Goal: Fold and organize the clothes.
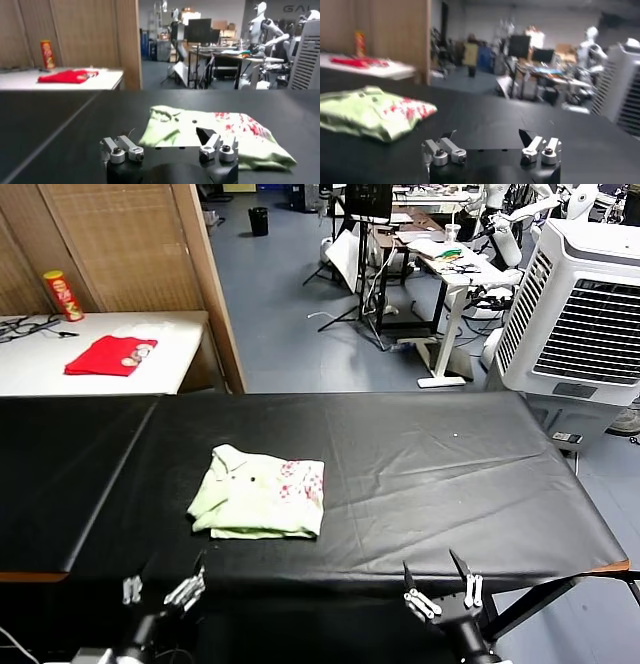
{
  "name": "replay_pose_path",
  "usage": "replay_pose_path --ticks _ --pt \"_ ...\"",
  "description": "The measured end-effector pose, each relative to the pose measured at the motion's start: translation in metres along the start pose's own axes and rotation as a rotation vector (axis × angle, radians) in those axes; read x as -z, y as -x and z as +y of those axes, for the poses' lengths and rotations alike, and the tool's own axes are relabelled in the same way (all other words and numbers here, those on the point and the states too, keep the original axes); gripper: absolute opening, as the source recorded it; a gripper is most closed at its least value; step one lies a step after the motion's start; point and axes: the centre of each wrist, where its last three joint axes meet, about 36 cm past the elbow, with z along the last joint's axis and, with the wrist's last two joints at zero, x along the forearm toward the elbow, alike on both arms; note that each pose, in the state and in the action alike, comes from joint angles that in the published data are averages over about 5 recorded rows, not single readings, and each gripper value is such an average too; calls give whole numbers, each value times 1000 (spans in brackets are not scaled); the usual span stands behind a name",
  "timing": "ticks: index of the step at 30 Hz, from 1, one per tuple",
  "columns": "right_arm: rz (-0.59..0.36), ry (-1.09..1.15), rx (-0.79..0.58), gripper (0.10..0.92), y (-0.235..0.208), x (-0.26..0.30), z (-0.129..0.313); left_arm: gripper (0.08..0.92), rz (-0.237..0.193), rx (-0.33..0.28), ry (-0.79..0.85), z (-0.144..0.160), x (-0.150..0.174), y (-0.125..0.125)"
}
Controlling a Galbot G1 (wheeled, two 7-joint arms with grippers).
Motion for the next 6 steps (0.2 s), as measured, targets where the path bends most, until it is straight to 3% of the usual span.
replay_pose_path --ticks 6 --pt "16 7 5 798 -9 1 2 798 49 1 7 1 -2 -14"
